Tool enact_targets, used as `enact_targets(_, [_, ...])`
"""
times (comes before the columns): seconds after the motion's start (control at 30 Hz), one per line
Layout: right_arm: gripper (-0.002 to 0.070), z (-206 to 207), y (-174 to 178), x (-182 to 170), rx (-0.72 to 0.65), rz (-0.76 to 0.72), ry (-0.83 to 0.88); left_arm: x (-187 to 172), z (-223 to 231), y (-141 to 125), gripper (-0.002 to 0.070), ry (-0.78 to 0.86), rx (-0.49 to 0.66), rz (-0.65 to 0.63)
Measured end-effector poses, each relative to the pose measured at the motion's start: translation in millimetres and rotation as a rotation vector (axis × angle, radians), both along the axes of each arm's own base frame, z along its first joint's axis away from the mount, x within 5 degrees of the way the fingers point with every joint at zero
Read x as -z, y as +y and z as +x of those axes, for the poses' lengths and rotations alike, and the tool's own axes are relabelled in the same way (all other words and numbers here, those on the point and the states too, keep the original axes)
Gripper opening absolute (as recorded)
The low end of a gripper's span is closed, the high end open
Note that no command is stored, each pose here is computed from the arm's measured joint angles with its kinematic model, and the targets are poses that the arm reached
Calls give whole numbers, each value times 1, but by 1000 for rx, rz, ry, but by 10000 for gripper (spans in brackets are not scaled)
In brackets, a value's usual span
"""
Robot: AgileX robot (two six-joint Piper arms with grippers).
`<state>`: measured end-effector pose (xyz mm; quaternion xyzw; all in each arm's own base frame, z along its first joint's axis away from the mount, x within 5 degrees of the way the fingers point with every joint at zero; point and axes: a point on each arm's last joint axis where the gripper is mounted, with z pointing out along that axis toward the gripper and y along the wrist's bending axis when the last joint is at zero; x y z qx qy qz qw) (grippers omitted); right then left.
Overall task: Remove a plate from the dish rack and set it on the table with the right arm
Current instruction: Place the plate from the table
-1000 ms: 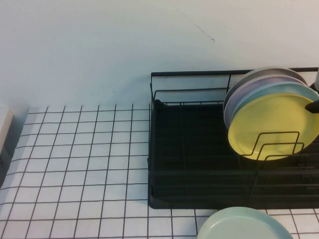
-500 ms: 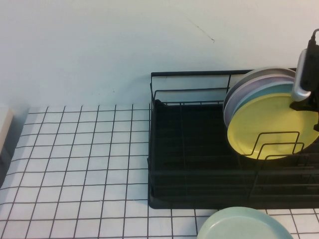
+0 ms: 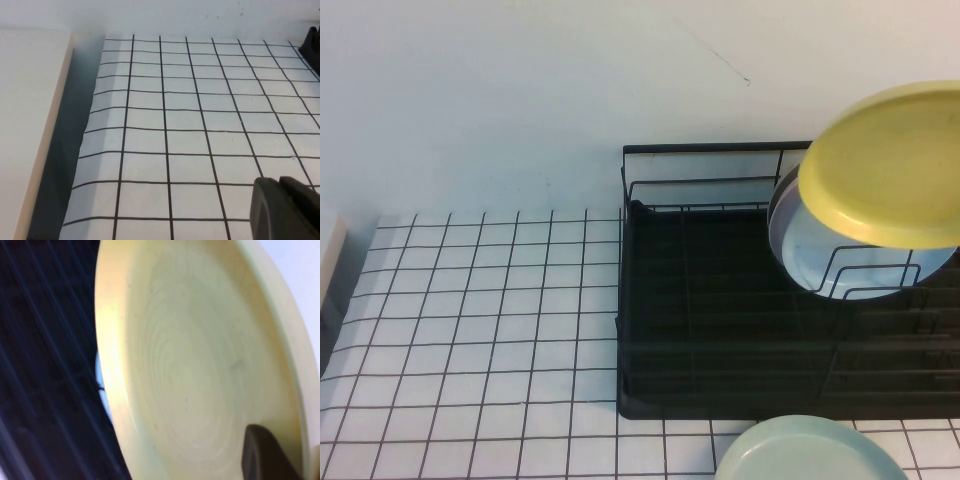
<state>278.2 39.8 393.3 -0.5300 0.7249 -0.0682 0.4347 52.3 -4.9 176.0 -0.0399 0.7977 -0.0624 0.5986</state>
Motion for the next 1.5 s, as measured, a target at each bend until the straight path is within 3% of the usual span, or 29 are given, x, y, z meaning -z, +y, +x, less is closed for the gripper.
enact_targets(0.07, [103,-21,1,-12,27,61,31,0,0,0,-3,0,0,0])
enact_targets(0.1, [103,-61,3,-27,127,223,179,0,0,0,-3,0,0,0])
enact_targets(0.23, [103,-94,7,-23,248,412,345,0,0,0,-4,0,0,0])
enact_targets(0.4, [103,-130,14,17,319,593,526,0,0,0,-3,0,0,0])
enact_targets(0.53, [102,-163,21,69,336,704,692,0,0,0,-3,0,0,0])
enact_targets(0.77, [102,-171,18,133,472,746,748,0,0,0,-3,0,0,0])
enact_targets(1.0, [102,-153,17,145,468,731,734,0,0,0,-3,0,0,0])
enact_targets(1.5, [102,-109,23,191,423,667,918,0,0,0,-3,0,0,0])
